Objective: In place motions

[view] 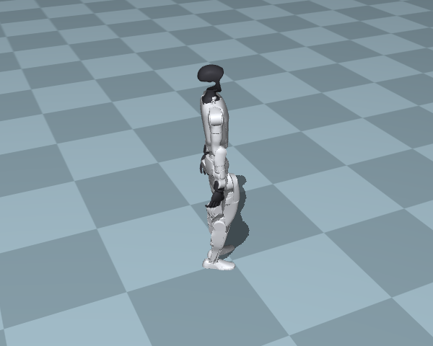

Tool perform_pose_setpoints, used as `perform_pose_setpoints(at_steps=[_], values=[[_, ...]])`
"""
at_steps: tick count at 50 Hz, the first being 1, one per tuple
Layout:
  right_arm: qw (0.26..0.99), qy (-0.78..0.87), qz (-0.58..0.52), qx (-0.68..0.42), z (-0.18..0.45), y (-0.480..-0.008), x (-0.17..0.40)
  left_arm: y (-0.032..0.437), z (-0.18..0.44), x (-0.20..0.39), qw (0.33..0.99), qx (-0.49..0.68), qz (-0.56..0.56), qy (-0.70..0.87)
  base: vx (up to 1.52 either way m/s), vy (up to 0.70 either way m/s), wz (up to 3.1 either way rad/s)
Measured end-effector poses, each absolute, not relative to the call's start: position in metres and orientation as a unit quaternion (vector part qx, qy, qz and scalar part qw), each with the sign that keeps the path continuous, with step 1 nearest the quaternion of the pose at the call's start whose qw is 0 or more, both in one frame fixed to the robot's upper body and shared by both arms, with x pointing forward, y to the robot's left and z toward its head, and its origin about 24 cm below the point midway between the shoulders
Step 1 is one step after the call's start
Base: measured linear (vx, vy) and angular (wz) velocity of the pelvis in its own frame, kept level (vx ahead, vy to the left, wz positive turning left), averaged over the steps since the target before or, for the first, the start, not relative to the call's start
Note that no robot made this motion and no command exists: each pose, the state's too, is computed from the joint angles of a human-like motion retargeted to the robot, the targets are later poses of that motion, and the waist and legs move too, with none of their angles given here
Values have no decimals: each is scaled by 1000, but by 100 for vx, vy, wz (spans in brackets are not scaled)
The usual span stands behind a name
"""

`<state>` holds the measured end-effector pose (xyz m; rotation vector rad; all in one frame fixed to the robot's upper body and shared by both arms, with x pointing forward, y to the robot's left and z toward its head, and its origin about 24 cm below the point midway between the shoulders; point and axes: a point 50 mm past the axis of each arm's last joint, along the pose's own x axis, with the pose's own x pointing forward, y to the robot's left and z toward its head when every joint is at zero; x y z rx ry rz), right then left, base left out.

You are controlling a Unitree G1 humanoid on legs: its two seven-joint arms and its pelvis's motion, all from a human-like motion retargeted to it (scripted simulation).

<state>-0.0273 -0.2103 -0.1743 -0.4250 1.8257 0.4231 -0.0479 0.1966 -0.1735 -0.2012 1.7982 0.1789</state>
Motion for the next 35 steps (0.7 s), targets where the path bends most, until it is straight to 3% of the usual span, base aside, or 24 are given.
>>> perform_pose_setpoints(at_steps=[16, 29, 35], values=[[594, 725, 209, -279, -171, -231, 31, 189, -180, -10, 678, -110, 83, 722, -19, 0, -39], [670, 670, 225, -225, -175, -193, 66, 188, -170, -77, 593, -122, 86, 791, -6, 0, -90], [653, 685, 228, -228, -177, -196, 46, 189, -169, -84, 586, -135, 106, 792, -2, -2, 54]])
